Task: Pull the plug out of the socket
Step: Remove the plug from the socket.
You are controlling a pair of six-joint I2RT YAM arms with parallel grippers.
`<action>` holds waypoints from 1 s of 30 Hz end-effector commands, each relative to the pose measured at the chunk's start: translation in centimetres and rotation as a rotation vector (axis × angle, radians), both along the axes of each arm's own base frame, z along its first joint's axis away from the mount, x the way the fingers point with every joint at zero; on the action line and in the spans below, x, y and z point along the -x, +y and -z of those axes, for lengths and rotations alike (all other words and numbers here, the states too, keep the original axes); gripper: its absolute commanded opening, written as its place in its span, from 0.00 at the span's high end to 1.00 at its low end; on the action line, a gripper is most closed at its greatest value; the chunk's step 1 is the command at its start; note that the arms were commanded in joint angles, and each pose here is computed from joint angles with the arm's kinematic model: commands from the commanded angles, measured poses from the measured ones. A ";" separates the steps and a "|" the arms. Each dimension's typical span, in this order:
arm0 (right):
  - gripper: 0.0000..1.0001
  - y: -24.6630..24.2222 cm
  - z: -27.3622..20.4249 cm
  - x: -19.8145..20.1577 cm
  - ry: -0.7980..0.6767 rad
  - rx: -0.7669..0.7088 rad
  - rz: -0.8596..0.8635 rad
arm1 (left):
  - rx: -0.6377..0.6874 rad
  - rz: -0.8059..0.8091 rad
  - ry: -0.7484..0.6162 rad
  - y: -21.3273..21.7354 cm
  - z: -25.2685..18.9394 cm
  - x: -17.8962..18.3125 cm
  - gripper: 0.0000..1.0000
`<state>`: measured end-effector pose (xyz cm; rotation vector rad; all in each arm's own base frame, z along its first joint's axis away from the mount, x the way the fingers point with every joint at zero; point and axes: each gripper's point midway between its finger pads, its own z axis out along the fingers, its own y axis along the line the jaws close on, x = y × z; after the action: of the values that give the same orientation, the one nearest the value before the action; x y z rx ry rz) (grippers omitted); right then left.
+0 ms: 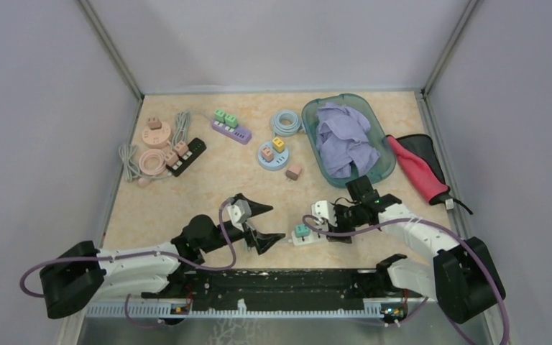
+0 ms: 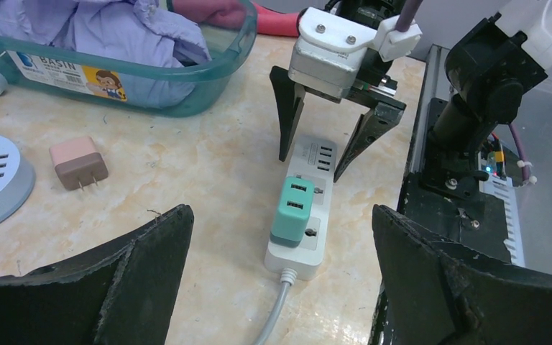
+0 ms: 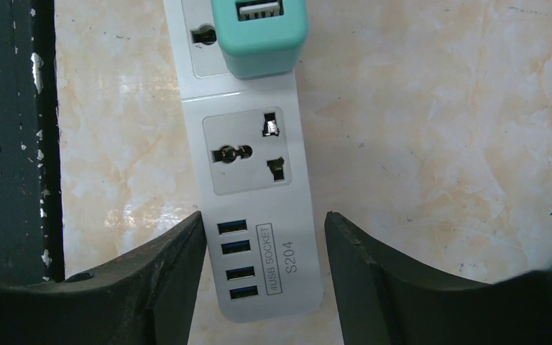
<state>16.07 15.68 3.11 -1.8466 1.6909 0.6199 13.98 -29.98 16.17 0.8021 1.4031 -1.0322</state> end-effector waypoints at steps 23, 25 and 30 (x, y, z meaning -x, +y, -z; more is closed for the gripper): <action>0.75 1.1 -0.9 -1.2 -0.049 -0.011 -0.022 | -0.203 0.213 -0.116 -5.7 4.8 -0.2 0.14; 0.77 1.1 -0.9 -1.2 -0.047 -0.011 -0.024 | -0.214 0.238 -0.096 -6.4 5.1 -0.1 0.17; 0.77 1.1 -1.0 -1.2 -0.047 -0.012 -0.025 | -0.225 0.257 -0.068 -7.2 5.8 -0.2 0.21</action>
<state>16.19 15.90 3.04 -1.8607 1.6860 0.6087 14.43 -36.22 10.08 1.1680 1.4206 -1.0028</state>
